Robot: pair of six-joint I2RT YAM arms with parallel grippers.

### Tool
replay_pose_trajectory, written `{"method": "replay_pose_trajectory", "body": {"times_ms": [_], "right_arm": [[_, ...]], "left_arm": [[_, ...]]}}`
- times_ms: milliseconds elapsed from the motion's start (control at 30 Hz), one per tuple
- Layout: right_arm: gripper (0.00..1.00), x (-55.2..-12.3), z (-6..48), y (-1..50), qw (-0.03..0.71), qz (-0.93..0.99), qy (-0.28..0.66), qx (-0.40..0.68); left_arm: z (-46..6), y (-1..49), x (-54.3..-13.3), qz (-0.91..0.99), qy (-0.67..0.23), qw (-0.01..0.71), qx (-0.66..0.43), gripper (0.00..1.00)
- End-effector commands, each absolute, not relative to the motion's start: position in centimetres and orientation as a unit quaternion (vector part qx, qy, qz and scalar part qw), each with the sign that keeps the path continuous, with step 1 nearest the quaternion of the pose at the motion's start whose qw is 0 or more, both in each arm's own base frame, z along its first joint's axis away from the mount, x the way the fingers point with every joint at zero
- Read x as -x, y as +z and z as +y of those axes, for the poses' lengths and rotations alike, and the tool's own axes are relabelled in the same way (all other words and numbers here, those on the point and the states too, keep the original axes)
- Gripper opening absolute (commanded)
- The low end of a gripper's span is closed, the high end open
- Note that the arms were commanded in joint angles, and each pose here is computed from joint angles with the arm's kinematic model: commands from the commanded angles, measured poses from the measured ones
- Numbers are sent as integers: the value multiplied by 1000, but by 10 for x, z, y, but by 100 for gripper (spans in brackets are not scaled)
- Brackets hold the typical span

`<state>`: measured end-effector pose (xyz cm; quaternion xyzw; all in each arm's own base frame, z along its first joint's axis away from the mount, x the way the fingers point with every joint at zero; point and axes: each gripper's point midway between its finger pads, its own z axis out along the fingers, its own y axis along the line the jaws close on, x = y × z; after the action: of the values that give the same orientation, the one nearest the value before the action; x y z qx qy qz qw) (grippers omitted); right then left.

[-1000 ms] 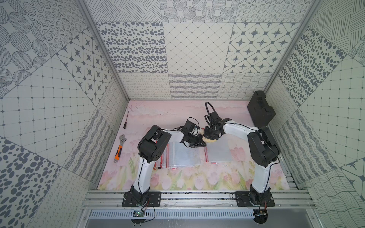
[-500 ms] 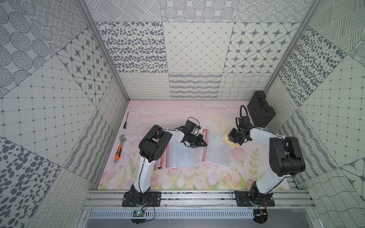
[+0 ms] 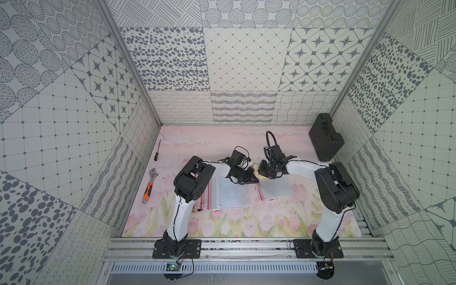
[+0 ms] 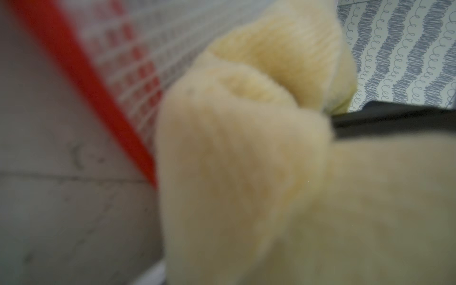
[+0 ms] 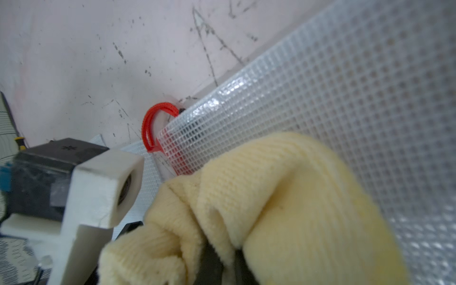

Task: Wipe the document bag
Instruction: Wipe the dirt from the document bag.

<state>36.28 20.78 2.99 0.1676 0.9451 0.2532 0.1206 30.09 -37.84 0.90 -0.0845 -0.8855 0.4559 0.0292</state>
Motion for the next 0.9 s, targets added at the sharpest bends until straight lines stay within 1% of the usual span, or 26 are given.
{"method": "replay_pose_trajectory", "body": {"times_ms": [0,33,67,133,167,233,300,367,533,633,700,767,867], "right_arm": [[0,-305,133,-12,44,955,164,-241],[0,-299,117,-10,45,954,156,-252],[0,-297,106,-4,53,951,168,-256],[0,-290,81,8,66,948,147,-275],[0,-288,73,15,74,952,128,-268],[0,-290,76,29,79,955,127,-255],[0,-295,93,41,94,956,142,-240],[0,-300,122,47,100,961,150,-211],[0,-301,222,37,70,974,178,-121],[0,-299,241,29,61,975,180,-115],[0,-298,232,25,61,974,175,-129],[0,-293,210,20,53,975,159,-146],[0,-282,158,15,44,973,131,-185]], "left_arm": [[-284,-83,-266,-977,194,86,-11,0],[-284,-82,-267,-977,194,86,-11,0],[-284,-83,-267,-977,194,87,-12,0],[-284,-84,-266,-977,194,87,-12,0],[-284,-84,-266,-977,194,88,-12,0],[-285,-83,-267,-977,195,87,-13,0],[-284,-83,-267,-977,194,86,-13,0],[-285,-83,-267,-977,195,85,-12,0],[-284,-83,-267,-978,192,85,-14,0],[-282,-81,-267,-979,189,78,-15,0],[-280,-81,-266,-979,187,75,-17,0],[-280,-81,-266,-979,187,76,-16,0],[-280,-82,-265,-979,187,78,-16,0]]}}
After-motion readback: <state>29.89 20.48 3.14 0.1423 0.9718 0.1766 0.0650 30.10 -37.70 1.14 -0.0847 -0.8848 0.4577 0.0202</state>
